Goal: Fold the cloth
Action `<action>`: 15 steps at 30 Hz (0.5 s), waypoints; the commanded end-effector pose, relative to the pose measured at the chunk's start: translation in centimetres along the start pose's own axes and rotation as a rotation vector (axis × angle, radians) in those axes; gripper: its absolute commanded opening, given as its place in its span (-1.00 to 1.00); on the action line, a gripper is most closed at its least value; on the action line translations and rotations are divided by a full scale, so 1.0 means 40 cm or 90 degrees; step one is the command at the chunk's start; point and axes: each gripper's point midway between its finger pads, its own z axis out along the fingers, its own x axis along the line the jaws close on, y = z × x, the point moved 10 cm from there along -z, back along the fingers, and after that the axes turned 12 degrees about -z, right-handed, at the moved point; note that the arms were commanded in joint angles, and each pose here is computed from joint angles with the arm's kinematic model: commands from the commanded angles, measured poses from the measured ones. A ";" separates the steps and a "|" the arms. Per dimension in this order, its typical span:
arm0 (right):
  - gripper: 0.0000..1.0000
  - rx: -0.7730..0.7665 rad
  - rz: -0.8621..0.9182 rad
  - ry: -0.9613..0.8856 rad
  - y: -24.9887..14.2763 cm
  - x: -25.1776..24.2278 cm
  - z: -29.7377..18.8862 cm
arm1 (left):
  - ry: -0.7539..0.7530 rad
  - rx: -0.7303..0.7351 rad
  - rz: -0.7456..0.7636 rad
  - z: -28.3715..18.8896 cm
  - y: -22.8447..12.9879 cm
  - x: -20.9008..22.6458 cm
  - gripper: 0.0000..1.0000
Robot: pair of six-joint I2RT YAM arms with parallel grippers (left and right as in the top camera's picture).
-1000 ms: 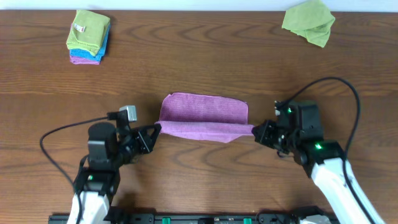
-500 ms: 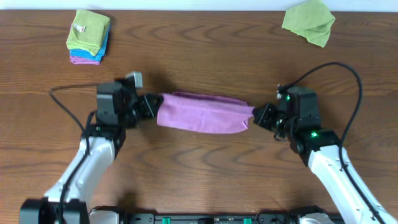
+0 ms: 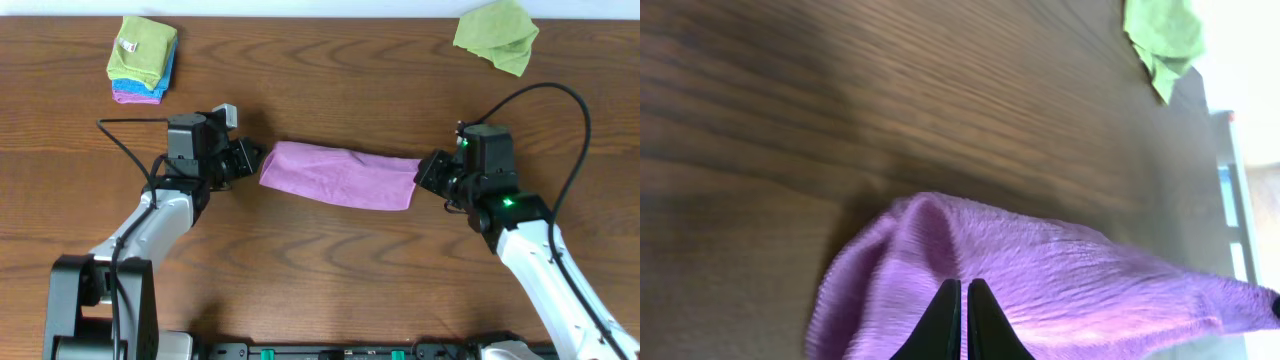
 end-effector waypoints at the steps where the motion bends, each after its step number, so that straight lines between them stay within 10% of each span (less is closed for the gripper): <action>1: -0.96 -0.019 0.009 -0.023 0.020 -0.009 0.020 | 0.005 -0.036 0.026 0.003 0.047 -0.018 -0.89; 15: -0.96 0.006 0.005 0.026 0.018 0.002 0.057 | 0.001 0.020 0.024 0.000 0.043 -0.032 -0.89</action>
